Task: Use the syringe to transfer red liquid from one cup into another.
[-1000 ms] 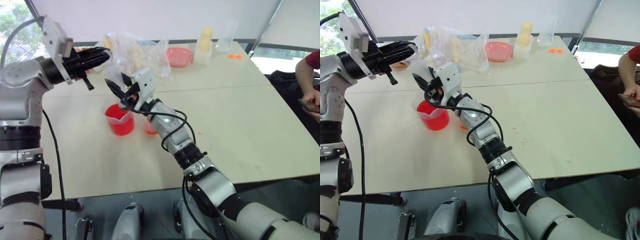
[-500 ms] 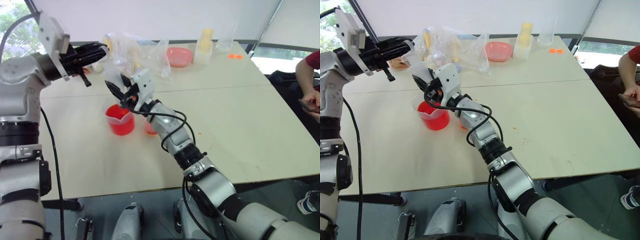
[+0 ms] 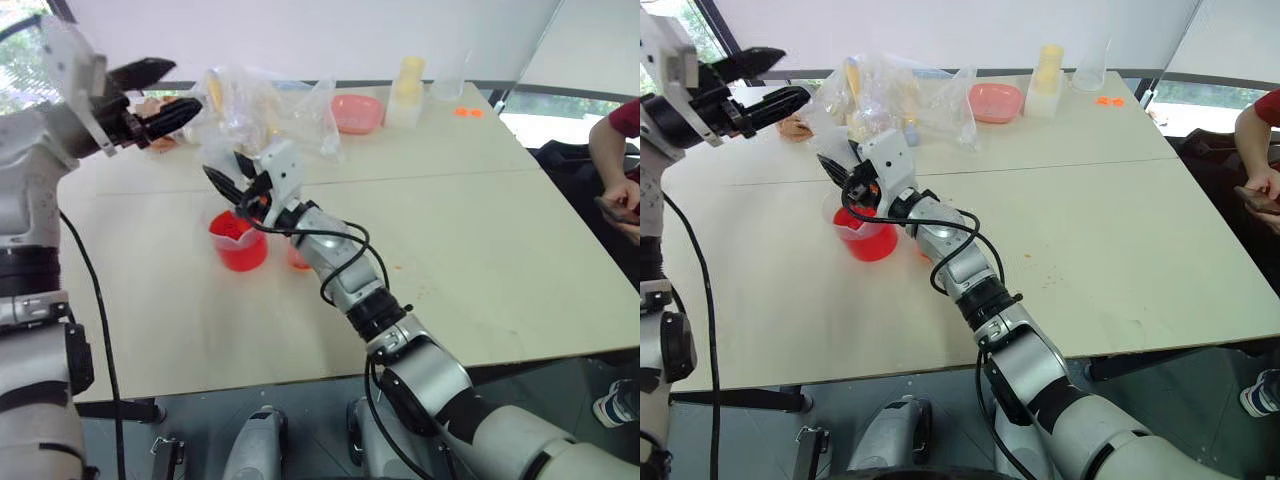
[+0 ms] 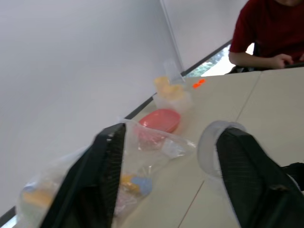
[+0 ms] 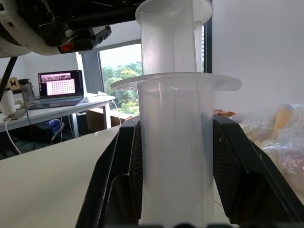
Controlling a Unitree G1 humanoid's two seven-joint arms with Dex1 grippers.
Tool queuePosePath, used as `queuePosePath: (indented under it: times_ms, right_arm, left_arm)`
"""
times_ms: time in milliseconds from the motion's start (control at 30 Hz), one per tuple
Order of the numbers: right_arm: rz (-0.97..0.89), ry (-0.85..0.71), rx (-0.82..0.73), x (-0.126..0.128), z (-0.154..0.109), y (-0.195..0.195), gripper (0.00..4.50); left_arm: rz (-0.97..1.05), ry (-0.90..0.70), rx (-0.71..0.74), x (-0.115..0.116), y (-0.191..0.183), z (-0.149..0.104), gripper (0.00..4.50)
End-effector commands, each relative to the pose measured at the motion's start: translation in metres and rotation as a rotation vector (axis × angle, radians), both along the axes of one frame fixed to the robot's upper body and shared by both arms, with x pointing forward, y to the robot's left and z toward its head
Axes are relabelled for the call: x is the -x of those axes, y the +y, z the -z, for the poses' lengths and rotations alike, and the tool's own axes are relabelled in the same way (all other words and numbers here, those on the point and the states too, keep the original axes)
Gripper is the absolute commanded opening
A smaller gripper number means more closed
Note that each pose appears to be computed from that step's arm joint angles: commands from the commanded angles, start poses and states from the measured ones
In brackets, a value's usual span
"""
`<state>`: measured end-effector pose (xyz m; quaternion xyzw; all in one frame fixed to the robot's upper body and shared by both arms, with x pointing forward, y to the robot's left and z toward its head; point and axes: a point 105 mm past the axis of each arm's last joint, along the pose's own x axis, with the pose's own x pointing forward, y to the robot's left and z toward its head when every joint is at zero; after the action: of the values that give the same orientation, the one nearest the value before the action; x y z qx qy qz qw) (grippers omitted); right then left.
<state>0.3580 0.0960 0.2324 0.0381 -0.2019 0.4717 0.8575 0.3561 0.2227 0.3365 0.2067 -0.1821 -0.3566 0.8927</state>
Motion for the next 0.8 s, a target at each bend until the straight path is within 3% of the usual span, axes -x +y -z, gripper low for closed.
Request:
queuePosePath:
  times_ms: [33,333,467,600,800]
  right_arm:
    - [-0.13,-0.073,-0.178,0.041,-0.041,0.025,1.41]
    - [-0.111,-0.085,-0.252,0.038,-0.068,0.013,1.41]
    - [-0.097,-0.01,-0.367,0.029,-0.089,-0.003,1.41]
    - [-0.055,0.025,-0.443,0.02,-0.105,-0.03,1.41]
    - [0.102,-0.039,-0.425,0.012,-0.112,-0.088,1.41]
  left_arm:
    - [0.009,0.067,-0.026,0.014,0.008,0.009,3.39]
    - [0.028,0.267,0.13,0.062,0.035,0.041,3.39]
    - [-0.083,0.255,0.263,0.062,0.05,0.053,3.39]
    - [-0.086,0.269,0.275,0.059,0.039,0.065,3.39]
    - [0.007,0.29,0.263,0.055,0.01,0.07,3.39]
